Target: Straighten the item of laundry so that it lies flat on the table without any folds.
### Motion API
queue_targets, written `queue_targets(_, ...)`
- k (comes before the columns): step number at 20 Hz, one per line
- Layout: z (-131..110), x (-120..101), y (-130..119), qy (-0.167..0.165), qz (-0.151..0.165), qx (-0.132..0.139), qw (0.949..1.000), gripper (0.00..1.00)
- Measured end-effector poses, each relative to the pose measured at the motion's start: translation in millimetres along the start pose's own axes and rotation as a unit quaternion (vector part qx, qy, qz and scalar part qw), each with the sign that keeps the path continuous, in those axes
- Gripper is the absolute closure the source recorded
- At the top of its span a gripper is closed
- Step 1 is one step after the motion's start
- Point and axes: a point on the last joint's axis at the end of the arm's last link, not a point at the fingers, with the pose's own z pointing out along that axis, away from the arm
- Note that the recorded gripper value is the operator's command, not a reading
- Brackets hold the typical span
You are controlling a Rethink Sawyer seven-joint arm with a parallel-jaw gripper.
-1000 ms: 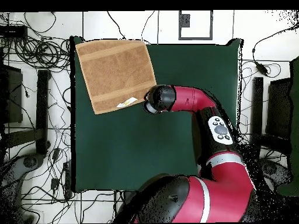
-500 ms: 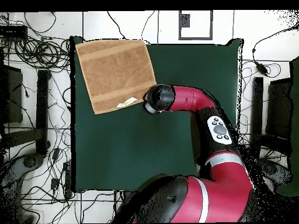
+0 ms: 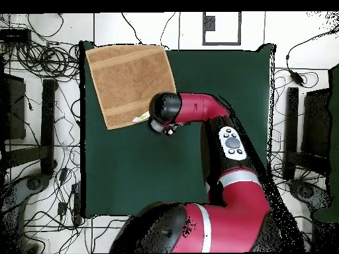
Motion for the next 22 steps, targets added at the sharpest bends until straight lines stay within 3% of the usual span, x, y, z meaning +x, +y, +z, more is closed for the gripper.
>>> queue_targets(4,-4,13,12,0.007,-0.011,0.012,0.9998,0.0)
queue_targets(11,-4,15,23,-0.006,-0.017,0.003,0.9998,0.0)
queue_targets(16,0,8,26,-0.034,-0.016,-0.024,0.999,0.0)
queue_targets(19,6,1,27,-0.067,-0.012,-0.06,0.9959,0.0)
queue_targets(22,11,-2,28,-0.084,-0.011,-0.077,0.9934,0.0)
